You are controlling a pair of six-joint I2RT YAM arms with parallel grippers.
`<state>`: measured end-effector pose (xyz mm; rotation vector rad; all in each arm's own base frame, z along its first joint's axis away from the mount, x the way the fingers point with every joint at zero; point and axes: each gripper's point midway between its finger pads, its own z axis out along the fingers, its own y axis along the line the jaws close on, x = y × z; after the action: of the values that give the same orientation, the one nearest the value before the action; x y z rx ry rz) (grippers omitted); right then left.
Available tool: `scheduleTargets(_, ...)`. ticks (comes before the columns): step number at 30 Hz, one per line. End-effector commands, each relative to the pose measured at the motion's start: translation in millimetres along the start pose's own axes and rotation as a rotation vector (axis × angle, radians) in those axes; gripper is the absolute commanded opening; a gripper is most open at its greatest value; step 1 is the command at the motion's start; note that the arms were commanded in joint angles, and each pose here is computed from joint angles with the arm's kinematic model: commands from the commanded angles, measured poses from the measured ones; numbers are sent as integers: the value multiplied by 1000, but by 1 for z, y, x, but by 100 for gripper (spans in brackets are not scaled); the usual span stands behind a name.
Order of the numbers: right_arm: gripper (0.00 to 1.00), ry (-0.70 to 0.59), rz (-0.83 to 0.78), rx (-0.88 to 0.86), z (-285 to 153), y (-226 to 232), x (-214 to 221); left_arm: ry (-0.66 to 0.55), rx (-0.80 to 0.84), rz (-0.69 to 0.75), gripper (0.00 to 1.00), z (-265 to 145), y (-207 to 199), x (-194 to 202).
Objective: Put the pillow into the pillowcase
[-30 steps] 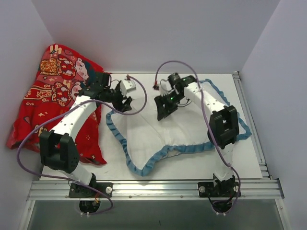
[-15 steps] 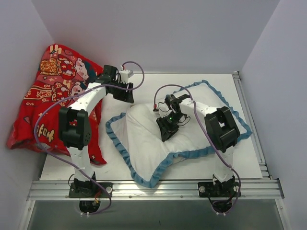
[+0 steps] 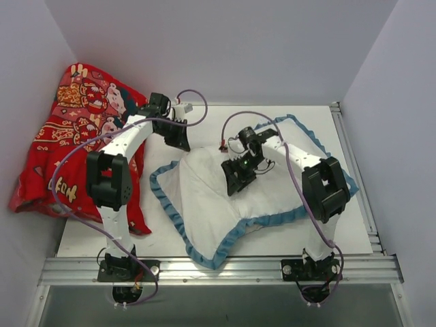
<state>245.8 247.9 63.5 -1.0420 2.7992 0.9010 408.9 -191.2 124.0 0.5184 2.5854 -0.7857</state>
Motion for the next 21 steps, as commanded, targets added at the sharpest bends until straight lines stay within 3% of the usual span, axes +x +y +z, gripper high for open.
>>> scheduleTargets(1, 54, -202, -26, -33, -68, 21, -49, -102, 180, 127, 0, -18, -58, -44)
scheduleTargets(6, 54, -516, 86, -65, -158, 22, -160, -225, 264, 283, 0, -52, -106, -83)
scheduleTargets(8, 53, -568, 122, -77, -164, 16, -185, -247, 294, 332, 0, -60, -121, -85)
scheduleTargets(11, 48, -559, 157, -96, -144, 16, -198, -292, 304, 370, 0, -68, -132, -96)
scheduleTargets(15, 38, -379, 195, -162, -83, 32, -158, -385, 258, 411, 0, -82, -140, -129)
scheduleTargets(16, 38, -307, 196, -166, -56, 36, -138, -424, 256, 437, 0, -92, -146, -141)
scheduleTargets(19, 38, -291, 209, -150, -26, 31, -133, -438, 283, 459, 0, -93, -154, -148)
scheduleTargets(21, 38, -257, 321, -157, 0, 16, -133, -450, 307, 483, 0, -98, -164, -151)
